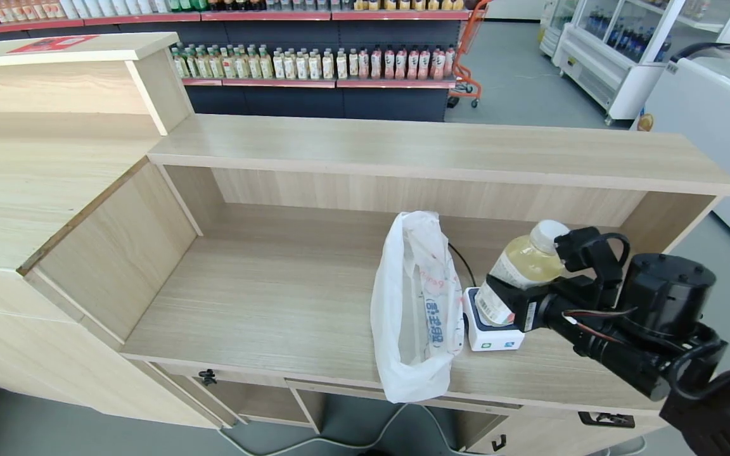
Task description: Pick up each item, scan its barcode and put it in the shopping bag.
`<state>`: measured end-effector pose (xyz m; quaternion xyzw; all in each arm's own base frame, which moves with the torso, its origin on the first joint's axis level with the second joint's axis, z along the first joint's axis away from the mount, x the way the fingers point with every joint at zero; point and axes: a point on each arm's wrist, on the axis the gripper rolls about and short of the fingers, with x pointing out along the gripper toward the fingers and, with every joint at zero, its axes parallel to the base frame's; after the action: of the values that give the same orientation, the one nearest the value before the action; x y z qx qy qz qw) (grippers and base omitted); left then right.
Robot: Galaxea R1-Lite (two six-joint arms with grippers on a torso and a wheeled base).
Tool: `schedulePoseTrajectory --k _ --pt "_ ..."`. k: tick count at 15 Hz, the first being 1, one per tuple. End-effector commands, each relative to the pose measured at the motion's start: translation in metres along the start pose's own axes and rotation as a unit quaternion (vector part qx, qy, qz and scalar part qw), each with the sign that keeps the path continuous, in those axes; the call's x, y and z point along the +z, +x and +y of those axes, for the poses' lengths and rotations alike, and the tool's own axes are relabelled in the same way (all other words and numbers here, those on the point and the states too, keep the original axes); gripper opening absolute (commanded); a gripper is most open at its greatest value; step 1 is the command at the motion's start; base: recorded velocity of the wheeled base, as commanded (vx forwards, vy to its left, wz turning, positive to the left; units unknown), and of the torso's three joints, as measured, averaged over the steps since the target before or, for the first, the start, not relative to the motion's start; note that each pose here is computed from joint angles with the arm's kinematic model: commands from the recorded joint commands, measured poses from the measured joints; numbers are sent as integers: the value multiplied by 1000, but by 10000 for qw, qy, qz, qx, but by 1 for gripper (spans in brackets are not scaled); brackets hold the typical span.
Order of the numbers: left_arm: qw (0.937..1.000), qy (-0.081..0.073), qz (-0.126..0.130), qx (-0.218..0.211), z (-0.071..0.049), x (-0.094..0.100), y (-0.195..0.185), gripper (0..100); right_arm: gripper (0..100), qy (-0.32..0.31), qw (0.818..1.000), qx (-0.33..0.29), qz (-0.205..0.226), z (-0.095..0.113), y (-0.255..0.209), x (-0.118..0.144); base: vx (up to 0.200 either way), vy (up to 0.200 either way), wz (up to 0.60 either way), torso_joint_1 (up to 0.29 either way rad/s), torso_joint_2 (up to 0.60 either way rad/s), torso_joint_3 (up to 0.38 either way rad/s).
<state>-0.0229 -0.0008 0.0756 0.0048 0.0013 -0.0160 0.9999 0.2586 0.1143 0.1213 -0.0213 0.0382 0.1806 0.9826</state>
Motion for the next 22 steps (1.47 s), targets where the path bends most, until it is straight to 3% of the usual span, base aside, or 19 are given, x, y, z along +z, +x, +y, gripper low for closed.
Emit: schedulePoseTrajectory --k 1,9,22 --pt "10000 -2 1 -2 0 0 0 0 0 -41 9995 36 305 3 24 -29 0 0 0 0 0 0" --pt "10000 -2 9 -2 0 0 0 0 0 -271 9982 344 411 24 58 -78 0 0 0 0 0 0" --pt "10000 -2 1 -2 0 0 0 0 0 -512 9950 790 320 51 104 -123 0 0 0 0 0 0"
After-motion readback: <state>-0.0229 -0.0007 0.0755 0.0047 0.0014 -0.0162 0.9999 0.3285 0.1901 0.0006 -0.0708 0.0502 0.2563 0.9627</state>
